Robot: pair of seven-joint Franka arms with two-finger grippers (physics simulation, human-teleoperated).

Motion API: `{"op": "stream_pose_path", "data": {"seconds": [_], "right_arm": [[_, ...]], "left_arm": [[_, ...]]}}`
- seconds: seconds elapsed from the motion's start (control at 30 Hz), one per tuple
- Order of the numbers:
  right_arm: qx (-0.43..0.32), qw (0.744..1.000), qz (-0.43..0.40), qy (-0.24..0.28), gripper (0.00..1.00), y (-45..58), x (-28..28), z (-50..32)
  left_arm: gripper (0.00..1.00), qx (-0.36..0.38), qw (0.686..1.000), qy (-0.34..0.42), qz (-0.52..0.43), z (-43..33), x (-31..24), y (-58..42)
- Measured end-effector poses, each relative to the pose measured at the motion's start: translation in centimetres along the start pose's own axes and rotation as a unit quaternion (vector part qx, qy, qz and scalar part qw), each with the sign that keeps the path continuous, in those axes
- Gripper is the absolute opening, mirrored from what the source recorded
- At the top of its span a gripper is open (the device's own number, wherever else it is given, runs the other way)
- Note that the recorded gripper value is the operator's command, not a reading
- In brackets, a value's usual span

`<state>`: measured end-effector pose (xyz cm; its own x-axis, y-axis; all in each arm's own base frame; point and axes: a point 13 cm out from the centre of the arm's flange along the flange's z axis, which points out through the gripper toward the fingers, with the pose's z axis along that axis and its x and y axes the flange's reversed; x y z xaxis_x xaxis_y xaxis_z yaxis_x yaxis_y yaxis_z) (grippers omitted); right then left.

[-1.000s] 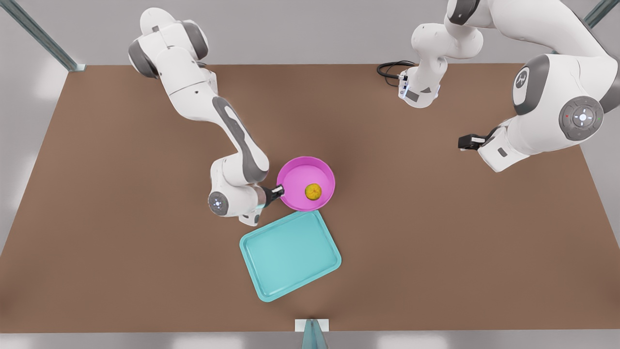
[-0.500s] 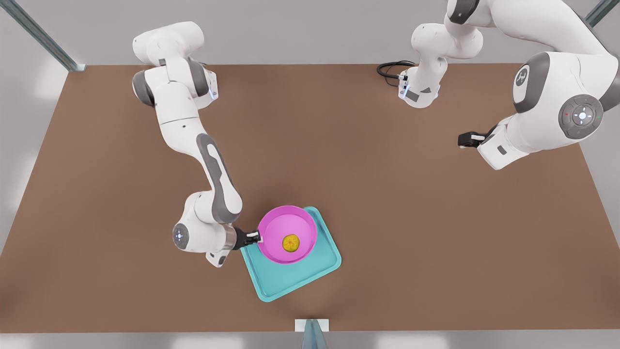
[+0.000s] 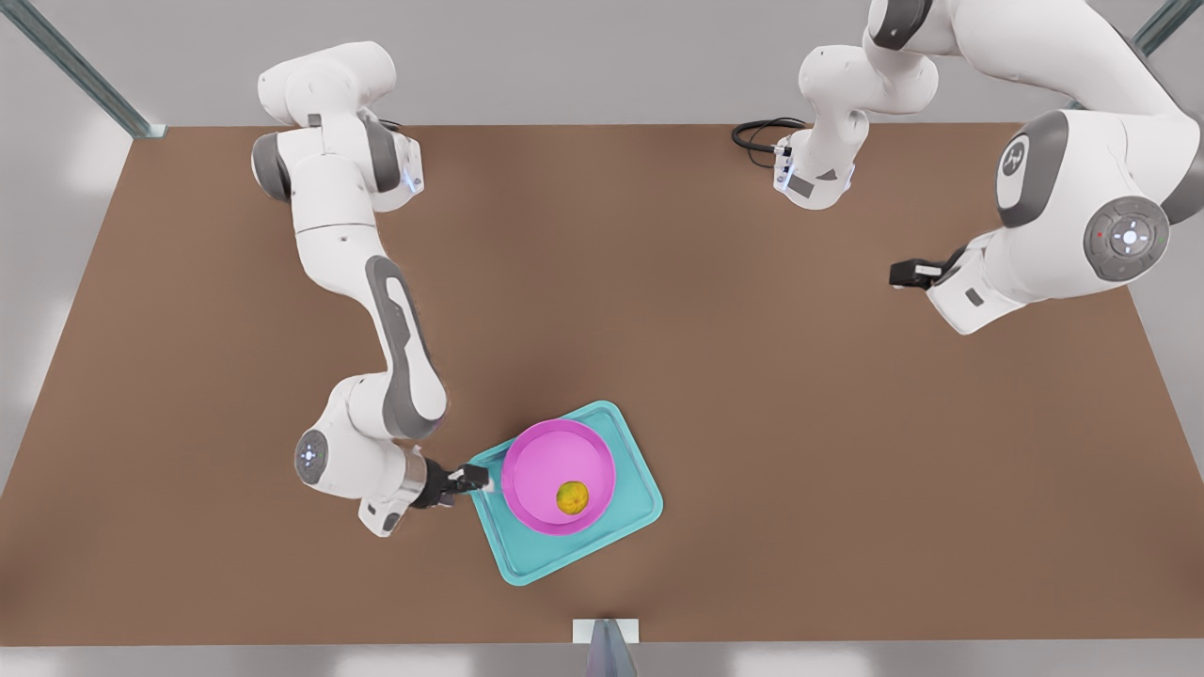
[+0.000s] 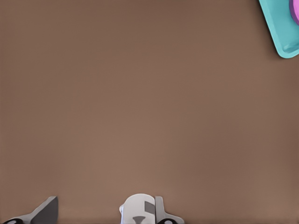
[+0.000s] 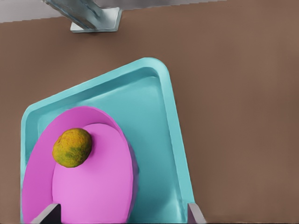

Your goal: Place the orange on the plate with the left arm and the plate on the tray with the right arm

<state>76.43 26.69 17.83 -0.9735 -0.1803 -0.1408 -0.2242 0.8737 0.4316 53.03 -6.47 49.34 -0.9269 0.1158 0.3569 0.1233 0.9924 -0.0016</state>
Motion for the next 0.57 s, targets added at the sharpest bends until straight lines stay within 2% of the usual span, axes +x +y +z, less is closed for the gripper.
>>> {"op": "stream_pose_path", "data": {"seconds": [0.07,0.13,0.27,0.37,0.57], "right_arm": [[0.045,0.999,0.003,-0.002,1.00,-4.4,0.0,-10.8],[0.115,0.993,0.007,0.025,1.00,-9.5,3.1,-20.3],[0.206,0.977,-0.008,0.043,1.00,-9.0,10.5,-38.1],[0.227,0.971,-0.012,0.069,1.00,-7.5,14.2,-42.3],[0.239,0.964,0.000,0.119,1.00,-7.7,17.3,-43.1]], "left_arm": [[1.00,0.000,1.000,-0.003,0.000,-0.2,0.0,0.0],[1.00,0.000,1.000,-0.005,0.002,-0.4,0.0,-0.1],[1.00,0.001,1.000,-0.006,0.004,-0.5,0.0,-0.3],[1.00,0.001,1.000,-0.006,0.005,-0.5,0.0,-0.4],[1.00,0.001,1.000,-0.006,0.004,-0.5,0.0,-0.3]]}}
